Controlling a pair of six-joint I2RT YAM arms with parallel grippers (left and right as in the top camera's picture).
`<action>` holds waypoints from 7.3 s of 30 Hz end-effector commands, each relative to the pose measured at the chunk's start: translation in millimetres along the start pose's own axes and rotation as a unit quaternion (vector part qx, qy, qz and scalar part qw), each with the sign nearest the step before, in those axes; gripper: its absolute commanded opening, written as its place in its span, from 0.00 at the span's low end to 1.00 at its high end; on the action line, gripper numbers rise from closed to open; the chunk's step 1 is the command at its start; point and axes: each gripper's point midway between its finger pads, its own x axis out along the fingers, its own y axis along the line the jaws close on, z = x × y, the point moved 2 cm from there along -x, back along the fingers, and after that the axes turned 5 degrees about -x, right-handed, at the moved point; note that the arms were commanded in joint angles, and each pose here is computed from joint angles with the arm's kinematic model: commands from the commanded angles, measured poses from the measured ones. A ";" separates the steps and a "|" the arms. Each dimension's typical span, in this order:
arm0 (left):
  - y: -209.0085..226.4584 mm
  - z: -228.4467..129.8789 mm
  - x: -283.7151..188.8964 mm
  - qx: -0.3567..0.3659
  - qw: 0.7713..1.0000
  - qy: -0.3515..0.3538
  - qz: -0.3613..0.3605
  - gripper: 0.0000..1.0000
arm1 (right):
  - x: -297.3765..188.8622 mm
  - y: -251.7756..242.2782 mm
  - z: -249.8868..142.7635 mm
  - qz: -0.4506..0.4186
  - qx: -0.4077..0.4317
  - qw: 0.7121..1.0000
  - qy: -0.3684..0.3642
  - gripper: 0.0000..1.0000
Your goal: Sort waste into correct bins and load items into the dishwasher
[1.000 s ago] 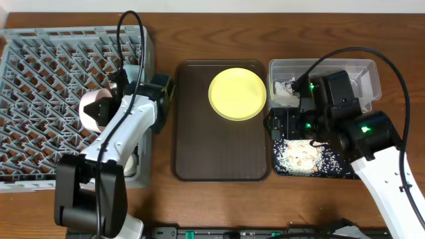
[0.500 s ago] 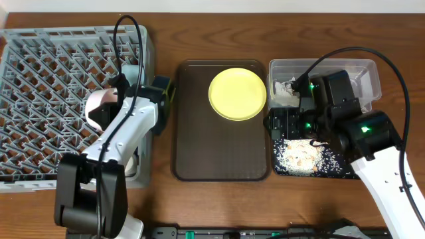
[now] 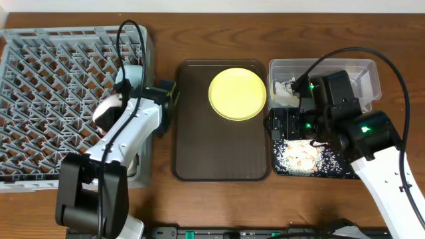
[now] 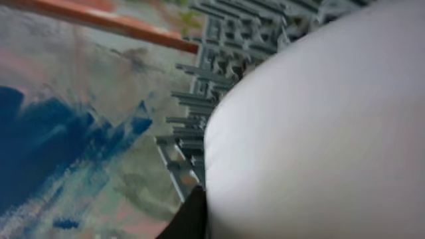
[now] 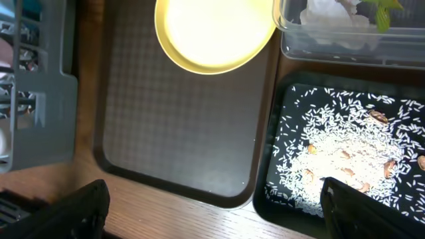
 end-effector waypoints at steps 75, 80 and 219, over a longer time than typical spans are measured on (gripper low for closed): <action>137.0 124.8 -64.9 -0.117 0.968 -0.205 -0.087 0.06 | -0.2 -3.0 -11.7 -0.005 0.000 1.000 0.027 0.99; 138.6 127.0 -26.0 -0.053 0.984 -0.164 -0.044 0.06 | -0.2 -3.4 -12.4 -0.006 -0.008 1.000 0.029 0.99; 1.7 -50.8 -104.2 -0.298 0.645 -0.463 -0.530 0.95 | 0.7 3.6 2.6 0.004 -0.011 1.000 -0.005 0.99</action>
